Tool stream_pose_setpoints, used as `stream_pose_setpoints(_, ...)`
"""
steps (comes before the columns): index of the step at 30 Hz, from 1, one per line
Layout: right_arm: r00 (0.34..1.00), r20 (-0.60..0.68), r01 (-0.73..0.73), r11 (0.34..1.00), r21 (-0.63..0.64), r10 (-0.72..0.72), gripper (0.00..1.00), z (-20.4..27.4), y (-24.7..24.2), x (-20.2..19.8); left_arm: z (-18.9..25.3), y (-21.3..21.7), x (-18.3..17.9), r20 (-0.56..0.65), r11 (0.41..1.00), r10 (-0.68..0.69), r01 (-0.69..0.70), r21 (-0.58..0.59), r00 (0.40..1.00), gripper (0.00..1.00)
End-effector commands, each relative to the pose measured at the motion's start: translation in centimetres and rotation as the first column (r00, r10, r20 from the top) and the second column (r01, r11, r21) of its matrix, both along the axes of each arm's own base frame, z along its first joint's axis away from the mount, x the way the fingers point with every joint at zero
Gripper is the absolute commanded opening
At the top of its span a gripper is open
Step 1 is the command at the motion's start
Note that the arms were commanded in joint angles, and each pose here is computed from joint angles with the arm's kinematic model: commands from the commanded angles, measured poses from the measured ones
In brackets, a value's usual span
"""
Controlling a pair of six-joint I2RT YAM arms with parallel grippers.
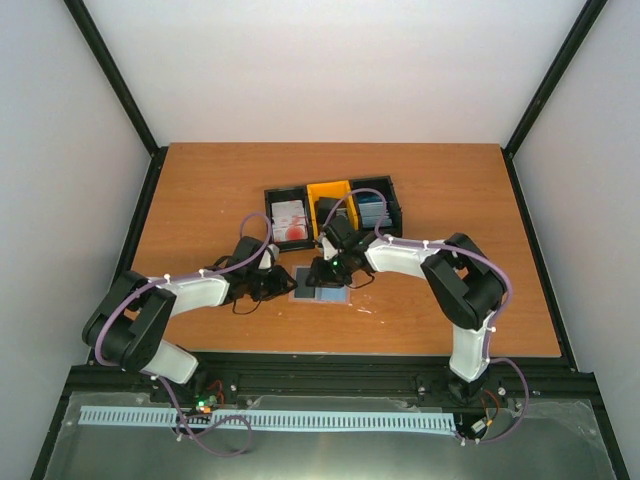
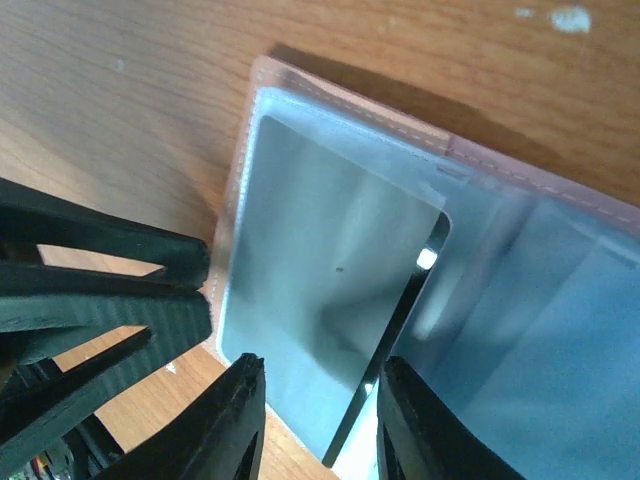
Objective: Put the credit cards into the card holder
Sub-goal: Insert the credit card into the card holder.
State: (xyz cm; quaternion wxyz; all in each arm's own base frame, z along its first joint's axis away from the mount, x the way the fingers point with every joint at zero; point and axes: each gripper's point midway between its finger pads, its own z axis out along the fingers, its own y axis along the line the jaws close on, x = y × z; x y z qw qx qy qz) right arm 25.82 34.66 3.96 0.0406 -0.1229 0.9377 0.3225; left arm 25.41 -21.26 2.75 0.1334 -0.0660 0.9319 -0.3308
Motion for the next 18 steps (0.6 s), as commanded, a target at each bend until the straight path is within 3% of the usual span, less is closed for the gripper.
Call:
stream_pose_setpoints(1,0.999,-0.045,-0.021,0.999,0.033,0.022,0.32,-0.7,1.1,-0.7,2.2,-1.6,0.9,0.084,0.996,-0.049,0.054,-0.067,0.995,0.28)
stream_pose_setpoints(6,0.999,-0.029,-0.015,1.0,0.016,0.015,0.33,-0.5,0.9,-0.5,2.3,-1.5,0.8,0.088,0.996,-0.05,0.055,-0.063,0.995,0.28)
stream_pose_setpoints(11,0.995,0.092,0.057,0.995,-0.085,-0.049,0.32,1.6,-1.7,0.9,2.6,0.2,1.5,0.116,1.0,0.027,-0.029,0.011,0.993,0.31)
stream_pose_setpoints(16,0.973,0.204,0.126,0.989,-0.08,-0.107,0.38,5.3,-4.1,1.4,5.0,1.4,2.6,0.236,0.996,0.079,-0.087,0.024,0.968,0.53)
stream_pose_setpoints(18,0.962,0.237,0.159,0.984,-0.081,-0.136,0.4,6.1,-5.1,1.5,6.1,1.9,3.0,0.279,0.993,0.098,-0.112,0.033,0.955,0.58)
